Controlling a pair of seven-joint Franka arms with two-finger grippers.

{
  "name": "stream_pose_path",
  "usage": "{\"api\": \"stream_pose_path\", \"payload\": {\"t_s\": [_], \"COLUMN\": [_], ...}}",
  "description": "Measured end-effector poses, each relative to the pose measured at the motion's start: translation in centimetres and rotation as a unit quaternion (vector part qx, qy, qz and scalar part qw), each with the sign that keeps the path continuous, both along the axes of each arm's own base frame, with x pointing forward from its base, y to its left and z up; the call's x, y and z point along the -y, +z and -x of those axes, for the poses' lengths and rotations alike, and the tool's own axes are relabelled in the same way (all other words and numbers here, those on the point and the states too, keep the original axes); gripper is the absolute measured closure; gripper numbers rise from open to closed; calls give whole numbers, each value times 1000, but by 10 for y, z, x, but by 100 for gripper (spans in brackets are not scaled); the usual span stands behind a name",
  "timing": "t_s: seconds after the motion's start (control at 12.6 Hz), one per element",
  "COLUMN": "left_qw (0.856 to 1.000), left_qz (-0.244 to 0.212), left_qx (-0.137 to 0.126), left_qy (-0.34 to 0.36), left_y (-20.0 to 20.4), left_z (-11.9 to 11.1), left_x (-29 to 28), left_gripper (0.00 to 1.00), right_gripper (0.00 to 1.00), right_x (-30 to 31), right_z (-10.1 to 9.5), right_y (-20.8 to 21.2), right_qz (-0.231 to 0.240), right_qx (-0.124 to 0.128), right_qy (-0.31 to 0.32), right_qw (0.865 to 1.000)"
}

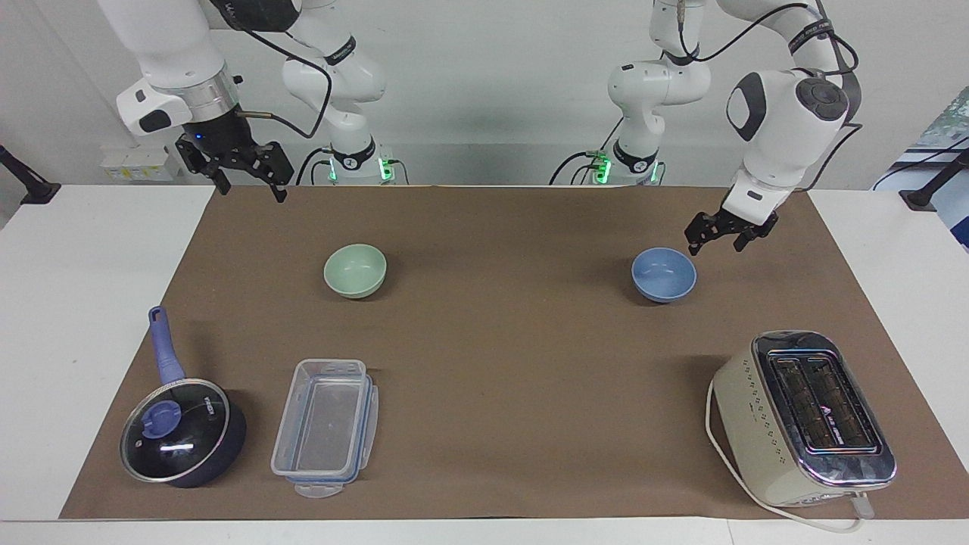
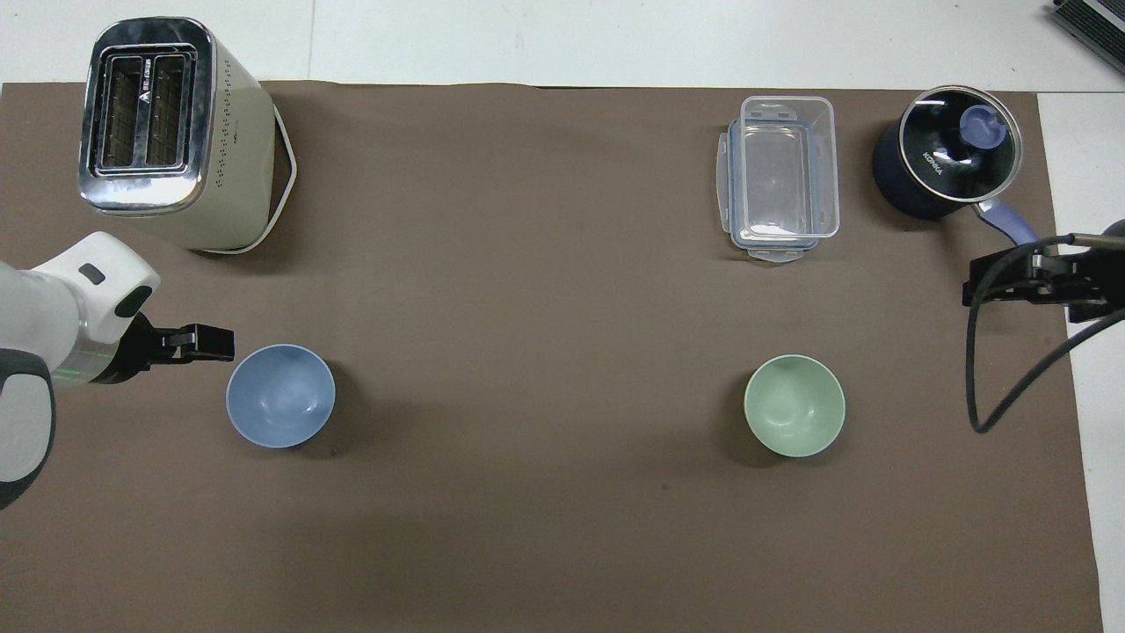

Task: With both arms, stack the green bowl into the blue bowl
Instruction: 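Lower the left gripper and grasp the blue bowl's rim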

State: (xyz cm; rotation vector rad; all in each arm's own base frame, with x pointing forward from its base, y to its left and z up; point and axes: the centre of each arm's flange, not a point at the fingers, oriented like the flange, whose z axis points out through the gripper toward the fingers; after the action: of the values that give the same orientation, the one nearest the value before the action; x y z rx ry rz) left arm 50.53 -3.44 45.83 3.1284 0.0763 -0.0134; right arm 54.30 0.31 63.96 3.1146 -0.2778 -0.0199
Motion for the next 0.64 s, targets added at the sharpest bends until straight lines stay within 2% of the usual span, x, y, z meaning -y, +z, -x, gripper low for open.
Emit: {"api": "stream_pose_path", "payload": {"t_s": [0.4, 0.64], "left_qw": [1000, 1000], "left_qz": [-1, -1], "left_qx": [3, 16], "left_qy": [0, -1], "left_y": [-38, -84], "left_z": [10, 25], "left_x": [-2, -3], "left_gripper": [0, 0], "right_gripper": [0, 0], "right_x": [0, 0], "right_z": [0, 0], "right_y": [0, 0], "right_qz": [0, 0], "right_qx": [0, 0], "right_qy": [0, 0], "right_qw": [1000, 1000]}}
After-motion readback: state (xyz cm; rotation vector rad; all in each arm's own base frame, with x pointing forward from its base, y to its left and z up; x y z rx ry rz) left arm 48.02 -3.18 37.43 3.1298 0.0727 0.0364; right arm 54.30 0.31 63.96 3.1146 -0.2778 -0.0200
